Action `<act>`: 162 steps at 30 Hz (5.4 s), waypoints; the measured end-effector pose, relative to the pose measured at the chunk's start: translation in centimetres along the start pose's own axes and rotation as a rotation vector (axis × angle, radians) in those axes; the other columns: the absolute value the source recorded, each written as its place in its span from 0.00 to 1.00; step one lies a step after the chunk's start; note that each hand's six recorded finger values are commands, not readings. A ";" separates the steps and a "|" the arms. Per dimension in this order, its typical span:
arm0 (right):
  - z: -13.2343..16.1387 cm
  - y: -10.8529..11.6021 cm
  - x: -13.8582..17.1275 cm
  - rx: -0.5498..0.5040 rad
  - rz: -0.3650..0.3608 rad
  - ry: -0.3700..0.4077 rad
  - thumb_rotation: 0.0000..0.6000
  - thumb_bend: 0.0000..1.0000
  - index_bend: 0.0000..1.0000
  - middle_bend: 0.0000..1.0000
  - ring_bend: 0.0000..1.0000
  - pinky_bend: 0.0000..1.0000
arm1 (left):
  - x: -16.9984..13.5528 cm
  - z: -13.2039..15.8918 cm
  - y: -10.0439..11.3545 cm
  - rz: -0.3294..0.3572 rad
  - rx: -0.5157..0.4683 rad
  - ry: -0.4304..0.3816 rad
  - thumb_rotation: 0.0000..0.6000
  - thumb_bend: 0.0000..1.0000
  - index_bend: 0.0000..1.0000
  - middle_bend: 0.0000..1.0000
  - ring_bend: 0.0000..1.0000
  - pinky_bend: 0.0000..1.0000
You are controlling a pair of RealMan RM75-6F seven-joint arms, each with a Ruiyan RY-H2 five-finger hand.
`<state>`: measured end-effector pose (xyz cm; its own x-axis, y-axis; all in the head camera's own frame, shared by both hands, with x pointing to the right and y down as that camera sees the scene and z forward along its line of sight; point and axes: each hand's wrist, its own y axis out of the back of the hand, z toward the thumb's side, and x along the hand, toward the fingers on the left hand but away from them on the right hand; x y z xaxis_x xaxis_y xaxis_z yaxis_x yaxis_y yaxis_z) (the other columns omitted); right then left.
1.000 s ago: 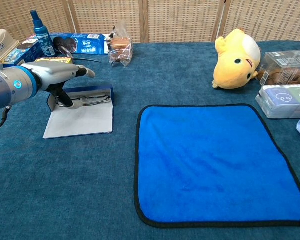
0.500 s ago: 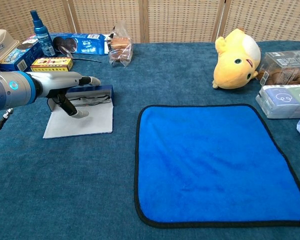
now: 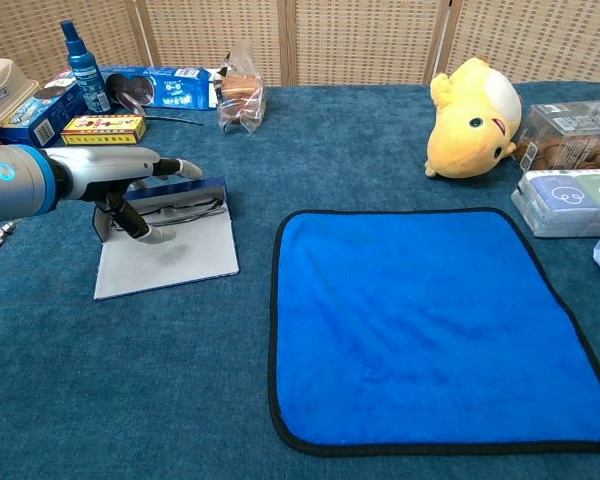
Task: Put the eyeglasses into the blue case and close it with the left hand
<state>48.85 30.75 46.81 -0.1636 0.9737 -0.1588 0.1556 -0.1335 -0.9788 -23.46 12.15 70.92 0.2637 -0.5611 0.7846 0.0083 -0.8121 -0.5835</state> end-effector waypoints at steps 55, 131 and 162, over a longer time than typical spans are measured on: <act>0.9 0.2 0.2 0.005 -0.002 0.026 0.96 0.28 0.01 0.16 0.09 0.17 | -7.2 1.3 -3.1 -0.097 -0.142 -0.145 0.78 0.35 0.00 0.00 0.00 0.12; 4.7 -4.1 -0.9 0.026 0.168 0.191 0.94 0.28 0.02 0.16 0.08 0.16 | -15.3 3.1 -8.8 -0.184 -0.299 -0.240 0.79 0.35 0.00 0.00 0.00 0.09; 4.4 -4.4 -1.1 0.016 0.175 0.196 0.94 0.28 0.02 0.16 0.08 0.16 | -17.3 2.1 -10.2 -0.193 -0.342 -0.203 0.78 0.35 0.00 0.00 0.00 0.09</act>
<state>44.02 29.49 50.69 0.0567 0.9526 -0.2990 0.1496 -0.3042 -0.9408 -26.05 30.54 62.84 0.4735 -0.3787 0.7952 -0.2350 -0.9244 -0.3003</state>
